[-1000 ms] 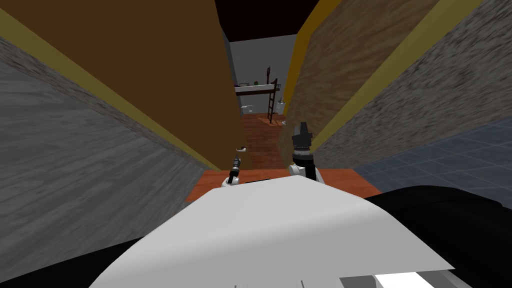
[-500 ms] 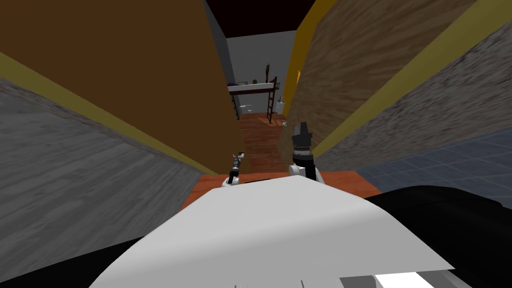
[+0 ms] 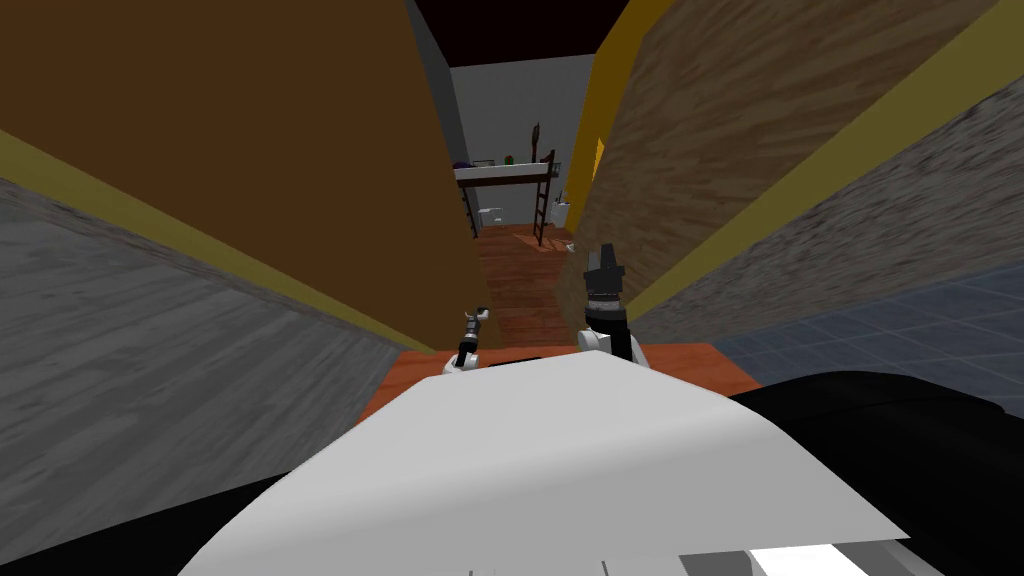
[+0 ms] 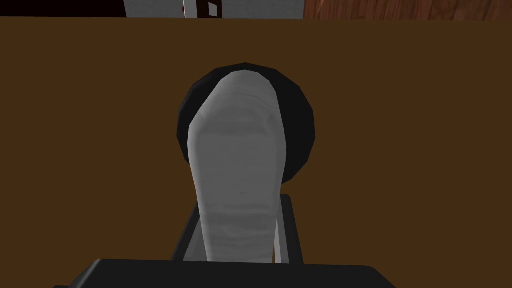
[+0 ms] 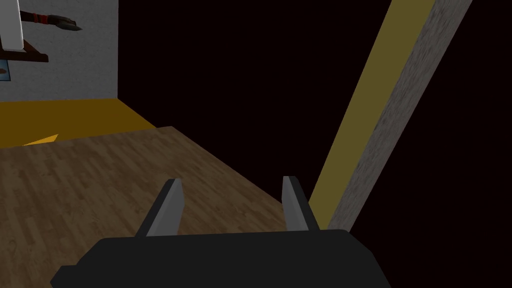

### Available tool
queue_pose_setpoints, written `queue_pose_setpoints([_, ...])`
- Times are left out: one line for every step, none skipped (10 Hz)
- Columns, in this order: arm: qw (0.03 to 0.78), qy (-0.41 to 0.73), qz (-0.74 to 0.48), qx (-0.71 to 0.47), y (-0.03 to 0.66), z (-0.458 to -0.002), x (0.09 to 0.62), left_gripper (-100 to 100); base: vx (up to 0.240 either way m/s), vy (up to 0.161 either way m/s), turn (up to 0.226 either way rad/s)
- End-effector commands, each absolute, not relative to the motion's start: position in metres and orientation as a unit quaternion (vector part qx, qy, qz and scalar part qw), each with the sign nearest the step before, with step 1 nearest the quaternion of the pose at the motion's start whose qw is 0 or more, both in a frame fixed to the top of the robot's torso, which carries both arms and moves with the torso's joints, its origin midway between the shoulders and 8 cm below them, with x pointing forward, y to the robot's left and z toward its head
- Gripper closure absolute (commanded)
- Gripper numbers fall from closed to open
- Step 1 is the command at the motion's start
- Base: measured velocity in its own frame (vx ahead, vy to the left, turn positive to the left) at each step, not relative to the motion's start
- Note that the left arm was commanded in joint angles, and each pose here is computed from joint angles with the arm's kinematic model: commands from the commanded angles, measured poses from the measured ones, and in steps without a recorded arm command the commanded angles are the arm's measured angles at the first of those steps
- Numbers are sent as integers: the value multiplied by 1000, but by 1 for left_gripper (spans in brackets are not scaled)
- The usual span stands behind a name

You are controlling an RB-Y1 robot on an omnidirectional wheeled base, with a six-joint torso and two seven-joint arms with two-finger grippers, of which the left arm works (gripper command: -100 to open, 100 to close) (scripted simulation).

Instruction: Push the door open

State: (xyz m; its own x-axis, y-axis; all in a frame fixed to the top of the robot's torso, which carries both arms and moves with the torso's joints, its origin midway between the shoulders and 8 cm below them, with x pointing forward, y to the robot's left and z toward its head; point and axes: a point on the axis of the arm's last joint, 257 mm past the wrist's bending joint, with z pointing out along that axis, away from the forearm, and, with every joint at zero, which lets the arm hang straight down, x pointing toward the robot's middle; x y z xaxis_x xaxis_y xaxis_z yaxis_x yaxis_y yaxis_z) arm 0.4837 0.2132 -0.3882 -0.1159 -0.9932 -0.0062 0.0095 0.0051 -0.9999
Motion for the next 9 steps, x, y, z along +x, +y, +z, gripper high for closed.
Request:
queue_pose_setpoints([472,528,-528,-469,212,-391,481,100,0,0,0])
queue_pose_setpoints([472,528,-528,-469,212,-391,481,100,0,0,0])
queue_pose_setpoints([472,528,-528,-469,212,-391,481,100,0,0,0])
queue_pose_setpoints([479,523,-523,-472,223,-389,484,100,107,-35,35])
queue_pose_setpoints([481,522,-522,-473,225,-389,484,100,148,-69,45])
queue_pose_setpoints([484,519,-519,-477,231,-389,484,100,157,-54,45])
queue_pose_setpoints([488,516,-516,-480,236,-389,484,100,194,-78,37])
queue_pose_setpoints([491,514,-512,-482,241,-389,485,100,190,-61,36])
queue_pose_setpoints([494,510,-509,-486,247,-389,485,100,186,-73,18])
